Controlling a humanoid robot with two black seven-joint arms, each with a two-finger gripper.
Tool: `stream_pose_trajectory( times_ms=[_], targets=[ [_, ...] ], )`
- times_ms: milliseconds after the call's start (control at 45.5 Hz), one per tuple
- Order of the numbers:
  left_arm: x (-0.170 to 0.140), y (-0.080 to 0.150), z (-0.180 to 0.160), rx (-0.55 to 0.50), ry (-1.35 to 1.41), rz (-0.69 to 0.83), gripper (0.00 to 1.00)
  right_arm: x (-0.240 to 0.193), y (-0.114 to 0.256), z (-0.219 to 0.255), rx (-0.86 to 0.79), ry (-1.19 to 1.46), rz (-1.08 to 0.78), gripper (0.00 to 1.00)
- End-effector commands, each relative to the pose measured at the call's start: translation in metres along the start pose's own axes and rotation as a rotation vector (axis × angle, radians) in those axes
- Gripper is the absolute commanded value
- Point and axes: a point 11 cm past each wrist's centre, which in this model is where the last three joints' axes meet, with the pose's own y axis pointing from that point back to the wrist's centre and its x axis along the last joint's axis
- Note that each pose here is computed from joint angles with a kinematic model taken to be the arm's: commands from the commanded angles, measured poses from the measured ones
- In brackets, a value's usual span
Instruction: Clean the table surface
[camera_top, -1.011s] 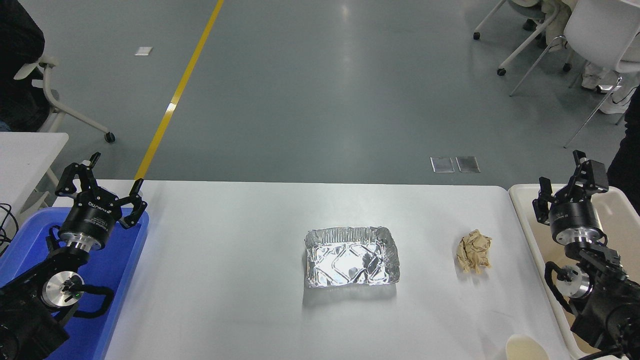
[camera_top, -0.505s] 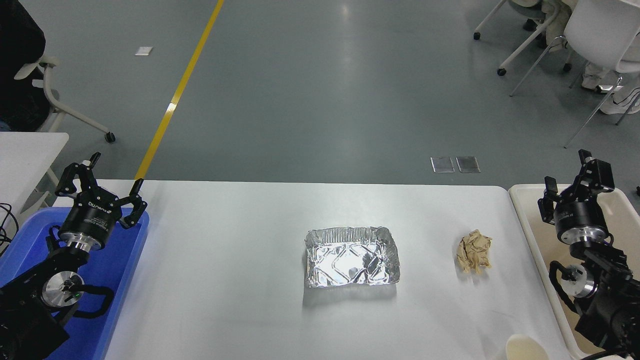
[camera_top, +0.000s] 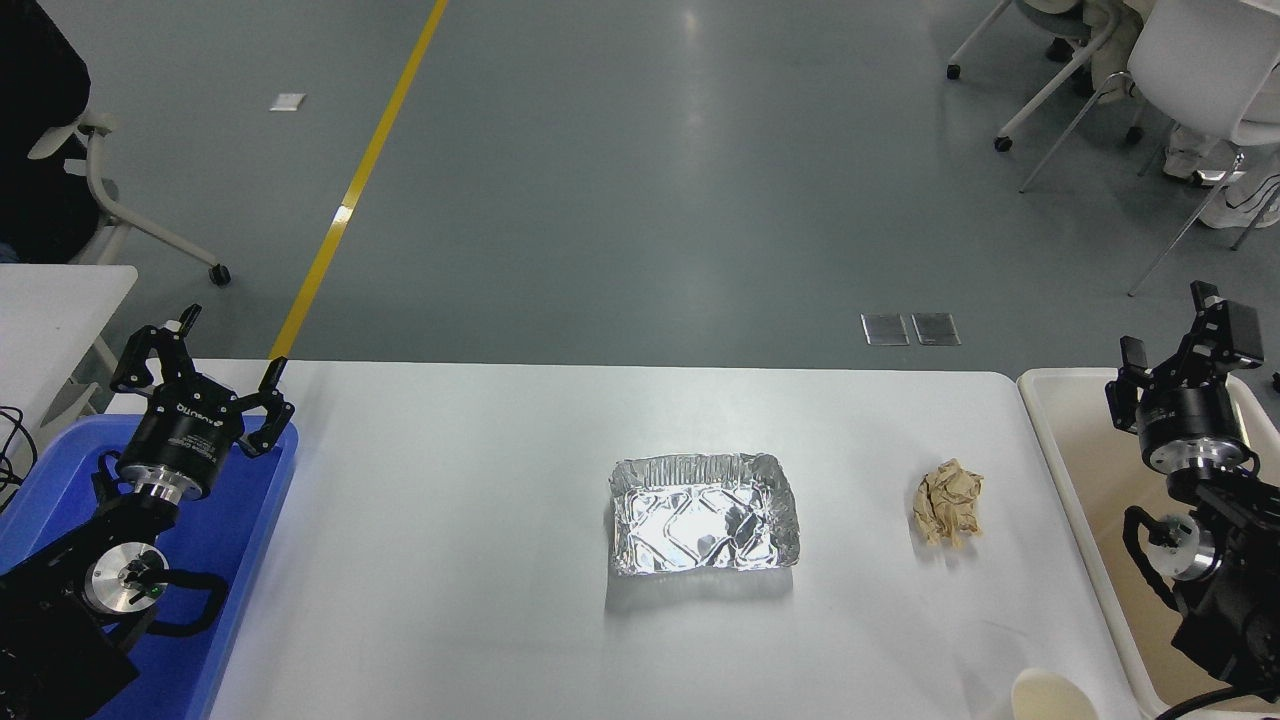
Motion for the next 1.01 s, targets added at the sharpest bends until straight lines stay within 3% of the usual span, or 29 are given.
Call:
stream_pose_trajectory(
  times_ms=[0,264,462,989],
  targets=[
    [0.000,0.000,0.000,0.000,0.000,0.000,1.00,0.000,-0.004,-0.005,0.010,-0.002,-0.005,0.99],
    [0.000,0.000,0.000,0.000,0.000,0.000,1.00,0.016,-0.024,-0.042,0.010,0.143,-0.118,0.99],
    [0.000,0.000,0.000,0.000,0.000,0.000,1.00,0.036,-0.031,-0.066,-0.145,0.356,-0.265,0.99],
    [0.000,0.000,0.000,0.000,0.000,0.000,1.00,0.030,-0.050,-0.131,-0.291,0.900,-0.660,0.99]
  ],
)
